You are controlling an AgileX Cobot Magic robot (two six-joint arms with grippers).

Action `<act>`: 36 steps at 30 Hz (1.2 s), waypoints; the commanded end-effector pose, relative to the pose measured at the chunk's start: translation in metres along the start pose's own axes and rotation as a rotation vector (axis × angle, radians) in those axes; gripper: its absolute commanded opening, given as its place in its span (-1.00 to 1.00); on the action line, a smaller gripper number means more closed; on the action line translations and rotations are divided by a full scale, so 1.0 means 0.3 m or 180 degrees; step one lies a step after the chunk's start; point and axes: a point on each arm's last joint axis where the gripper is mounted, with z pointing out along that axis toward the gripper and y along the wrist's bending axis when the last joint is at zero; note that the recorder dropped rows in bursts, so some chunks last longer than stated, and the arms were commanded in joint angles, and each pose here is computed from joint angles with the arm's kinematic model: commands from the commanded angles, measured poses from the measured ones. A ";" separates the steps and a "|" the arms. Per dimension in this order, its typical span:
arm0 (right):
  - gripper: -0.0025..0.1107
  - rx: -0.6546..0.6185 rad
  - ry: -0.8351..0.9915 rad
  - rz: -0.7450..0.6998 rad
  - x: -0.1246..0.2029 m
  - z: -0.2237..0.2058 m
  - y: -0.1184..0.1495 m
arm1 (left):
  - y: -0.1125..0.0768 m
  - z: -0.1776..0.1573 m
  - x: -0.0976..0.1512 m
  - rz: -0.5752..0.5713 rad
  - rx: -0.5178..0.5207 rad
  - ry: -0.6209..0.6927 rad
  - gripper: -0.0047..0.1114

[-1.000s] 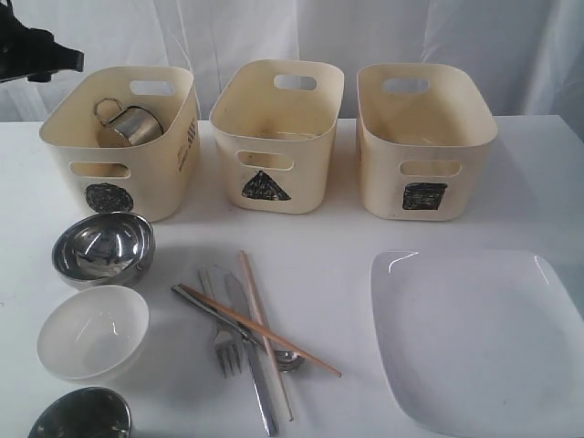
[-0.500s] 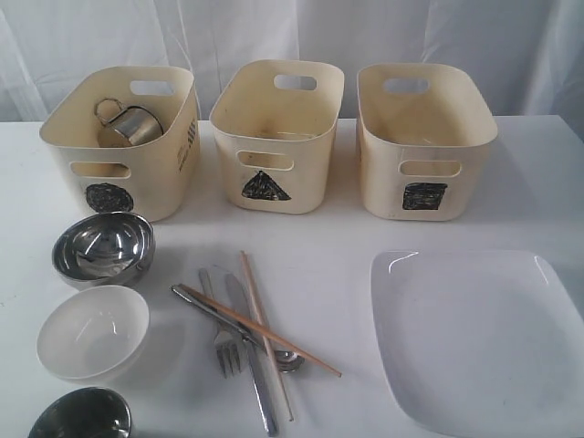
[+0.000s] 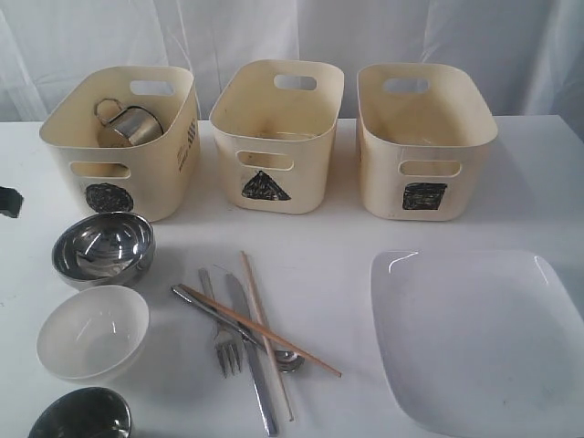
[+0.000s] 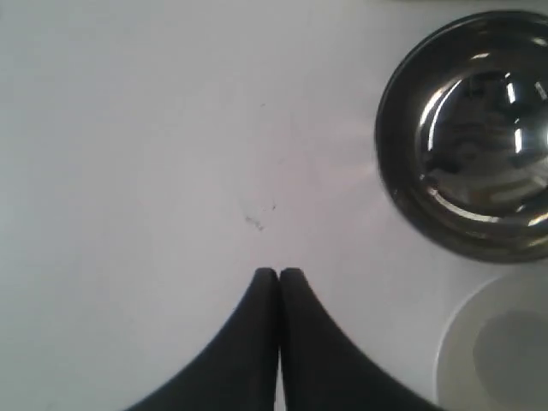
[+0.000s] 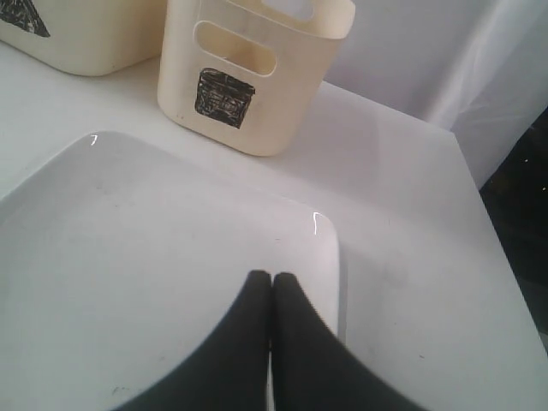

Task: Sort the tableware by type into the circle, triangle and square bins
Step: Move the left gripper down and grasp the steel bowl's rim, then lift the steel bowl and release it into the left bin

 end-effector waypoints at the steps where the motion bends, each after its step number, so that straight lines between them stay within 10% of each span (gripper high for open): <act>1: -0.96 -0.0006 -0.0058 0.0024 -0.005 -0.001 0.000 | -0.033 0.079 -0.013 -0.0087 0.0201 -0.0326 -0.38; 7: -0.96 -0.0004 -0.0063 0.0024 -0.006 -0.001 0.000 | -0.058 0.173 -0.011 -0.0237 0.0317 -0.0118 0.25; 28: -0.96 -0.0006 -0.0058 0.0024 -0.005 -0.001 0.000 | -0.112 0.445 0.011 -0.0493 0.0449 0.0149 0.23; 31: -0.96 -0.0004 -0.0063 0.0024 -0.006 -0.001 0.000 | -0.118 0.465 0.020 -0.0600 0.0473 0.0229 0.10; 36: -0.96 -0.0004 -0.0063 0.0024 -0.006 -0.001 0.000 | -0.119 0.455 0.016 -0.0700 0.0504 0.0215 -0.68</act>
